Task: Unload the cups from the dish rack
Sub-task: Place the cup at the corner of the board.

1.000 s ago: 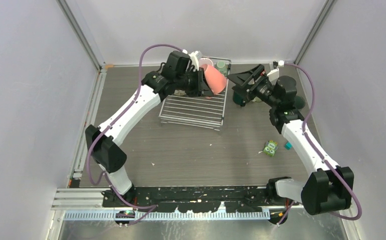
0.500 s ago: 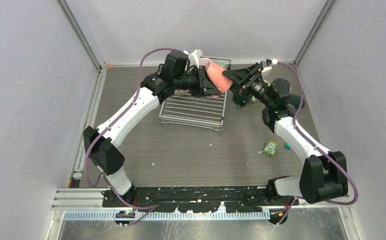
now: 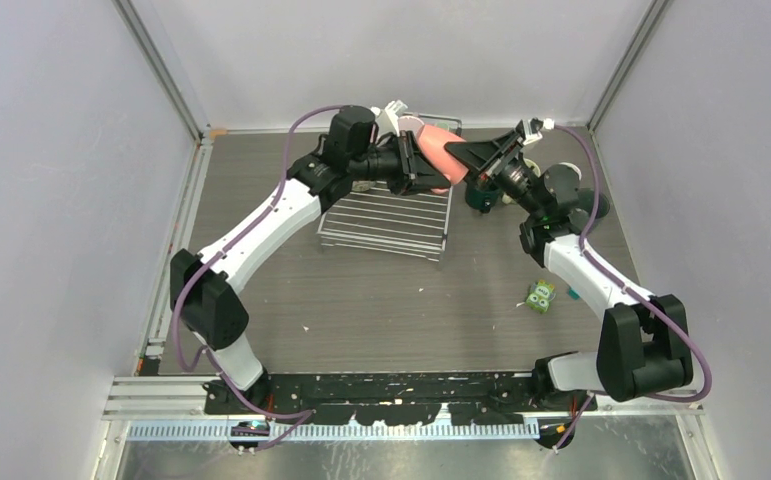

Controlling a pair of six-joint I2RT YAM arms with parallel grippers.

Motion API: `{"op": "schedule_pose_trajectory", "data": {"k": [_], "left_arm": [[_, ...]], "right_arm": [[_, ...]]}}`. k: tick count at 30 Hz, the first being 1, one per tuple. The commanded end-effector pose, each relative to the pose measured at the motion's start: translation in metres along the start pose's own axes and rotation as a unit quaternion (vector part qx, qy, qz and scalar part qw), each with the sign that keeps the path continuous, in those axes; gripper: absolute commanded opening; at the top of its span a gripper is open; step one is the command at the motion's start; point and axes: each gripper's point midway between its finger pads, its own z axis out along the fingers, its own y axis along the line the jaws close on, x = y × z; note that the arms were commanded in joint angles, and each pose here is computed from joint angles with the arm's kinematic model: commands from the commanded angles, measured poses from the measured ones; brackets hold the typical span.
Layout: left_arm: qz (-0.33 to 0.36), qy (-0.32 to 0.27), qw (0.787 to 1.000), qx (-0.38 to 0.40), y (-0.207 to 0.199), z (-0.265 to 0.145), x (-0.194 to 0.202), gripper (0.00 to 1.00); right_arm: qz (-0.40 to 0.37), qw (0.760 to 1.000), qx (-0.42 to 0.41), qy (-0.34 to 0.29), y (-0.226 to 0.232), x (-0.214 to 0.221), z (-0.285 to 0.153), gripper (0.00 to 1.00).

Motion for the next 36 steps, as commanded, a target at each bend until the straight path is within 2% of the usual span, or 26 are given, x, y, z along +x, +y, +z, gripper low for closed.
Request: {"op": "schedule_pose_trajectory", "data": {"k": [1, 5, 6, 12, 15, 17, 19, 24, 30, 33, 36], "left_arm": [[0.039, -0.021, 0.994, 0.099, -0.058, -0.018, -0.009, 0.00], [0.026, -0.020, 0.993, 0.110, -0.058, -0.018, -0.006, 0.00], [0.025, -0.019, 0.993, 0.111, -0.058, -0.018, -0.005, 0.06], [0.015, -0.013, 0.994, 0.105, -0.040, -0.018, 0.008, 0.63], [0.019, -0.012, 0.995, 0.096, -0.029, -0.021, 0.017, 0.78], [0.026, -0.010, 0.996, 0.079, -0.020, -0.025, 0.023, 0.94], [0.036, -0.009, 0.998, 0.055, -0.009, -0.030, 0.031, 0.99], [0.079, -0.012, 0.997, -0.015, 0.014, -0.052, 0.044, 1.00], [0.136, -0.023, 0.988, -0.075, 0.025, -0.083, 0.050, 1.00], [0.154, -0.025, 0.984, -0.082, 0.024, -0.092, 0.053, 1.00], [0.168, -0.028, 0.982, -0.084, 0.021, -0.100, 0.055, 1.00]], "right_arm": [[-0.019, 0.998, -0.055, 0.008, 0.030, 0.005, 0.000, 0.33], [-0.023, 0.998, -0.057, 0.004, 0.033, 0.004, -0.001, 0.09], [-0.025, 0.998, -0.056, 0.002, 0.033, 0.004, -0.001, 0.02], [-0.052, 0.998, -0.042, -0.015, 0.040, 0.001, -0.003, 0.01], [-0.071, 0.997, -0.023, -0.025, 0.043, -0.003, -0.004, 0.01], [-0.086, 0.996, 0.007, -0.030, 0.041, -0.006, -0.004, 0.01], [-0.106, 0.993, 0.049, -0.037, 0.035, -0.010, -0.006, 0.01], [-0.150, 0.966, 0.206, -0.035, 0.000, -0.019, -0.024, 0.01], [-0.189, 0.893, 0.408, -0.034, -0.053, -0.036, -0.071, 0.01], [-0.206, 0.853, 0.478, -0.033, -0.073, -0.046, -0.092, 0.01], [-0.218, 0.824, 0.522, -0.020, -0.088, -0.054, -0.104, 0.01]]}}
